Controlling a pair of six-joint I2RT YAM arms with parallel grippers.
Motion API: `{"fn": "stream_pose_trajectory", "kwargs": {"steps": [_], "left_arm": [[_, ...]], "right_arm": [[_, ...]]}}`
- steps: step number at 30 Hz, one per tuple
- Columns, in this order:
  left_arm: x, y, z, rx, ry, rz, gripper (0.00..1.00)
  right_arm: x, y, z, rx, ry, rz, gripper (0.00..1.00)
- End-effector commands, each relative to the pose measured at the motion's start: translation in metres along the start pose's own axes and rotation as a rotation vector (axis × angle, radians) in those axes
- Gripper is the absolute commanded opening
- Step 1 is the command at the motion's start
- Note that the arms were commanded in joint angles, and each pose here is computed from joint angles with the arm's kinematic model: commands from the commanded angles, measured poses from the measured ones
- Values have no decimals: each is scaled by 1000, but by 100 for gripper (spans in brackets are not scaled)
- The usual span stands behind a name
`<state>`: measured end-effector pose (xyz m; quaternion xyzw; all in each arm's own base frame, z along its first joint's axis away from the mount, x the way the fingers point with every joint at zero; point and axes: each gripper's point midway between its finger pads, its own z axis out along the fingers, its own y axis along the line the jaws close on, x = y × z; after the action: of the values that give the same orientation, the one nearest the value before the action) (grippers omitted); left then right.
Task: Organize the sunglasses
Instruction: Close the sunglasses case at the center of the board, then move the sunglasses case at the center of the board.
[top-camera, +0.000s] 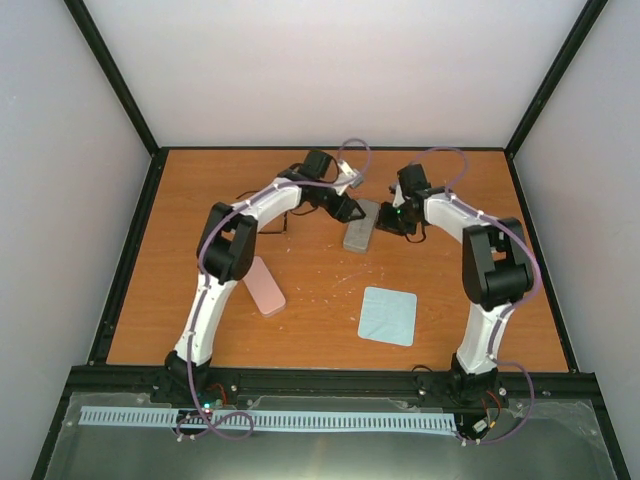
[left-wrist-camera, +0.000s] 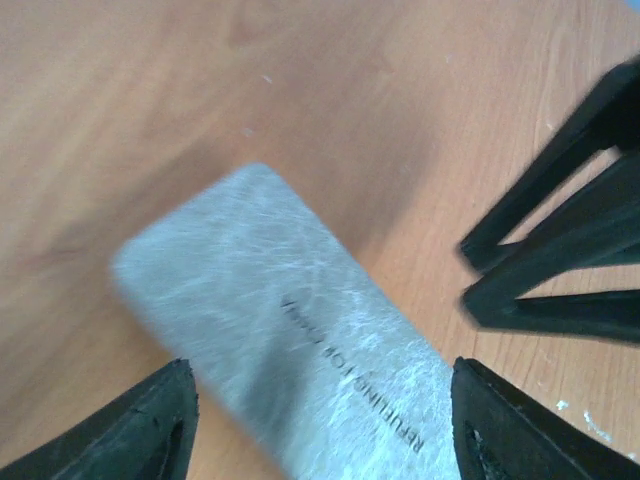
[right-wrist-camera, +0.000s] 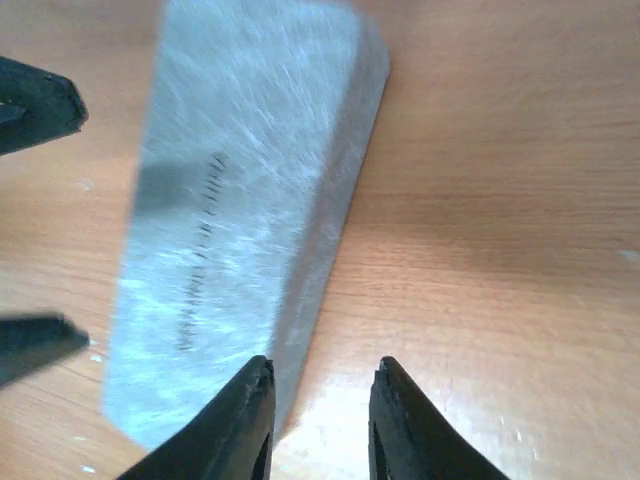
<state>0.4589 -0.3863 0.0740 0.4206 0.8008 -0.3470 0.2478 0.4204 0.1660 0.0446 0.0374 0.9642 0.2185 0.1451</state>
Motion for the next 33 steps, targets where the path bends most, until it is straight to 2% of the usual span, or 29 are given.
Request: {"fn": "stream_pose_trajectory", "kwargs": {"steps": [1, 3, 5, 6, 11, 14, 17, 23, 33], "left_arm": [[-65, 28, -101, -159, -175, -10, 74], [-72, 46, -138, -211, -221, -45, 76], [-69, 66, -171, -258, -252, -93, 77], [-65, 76, -187, -281, -261, -113, 76], [-25, 117, -262, -387, -278, -216, 70], [-1, 125, -302, -450, -302, -238, 70], [21, 126, -331, -500, -316, -255, 70], [52, 123, -358, -533, -329, -290, 70], [104, 86, -329, -451, -180, -203, 70]], "right_arm": [[-22, 33, -67, 27, -123, -123, 33], [-22, 56, -79, -7, -145, -179, 34], [-17, 87, -82, -79, -151, -251, 11], [-13, 102, -80, -113, -149, -282, 5], [20, 154, -33, -207, -23, -369, 3], [31, 168, 1, -204, 30, -391, 3], [27, 172, 30, -187, 63, -347, 3], [-8, 154, 53, -22, -2, -251, 3], [2, 94, 60, 175, 73, -147, 3]]}}
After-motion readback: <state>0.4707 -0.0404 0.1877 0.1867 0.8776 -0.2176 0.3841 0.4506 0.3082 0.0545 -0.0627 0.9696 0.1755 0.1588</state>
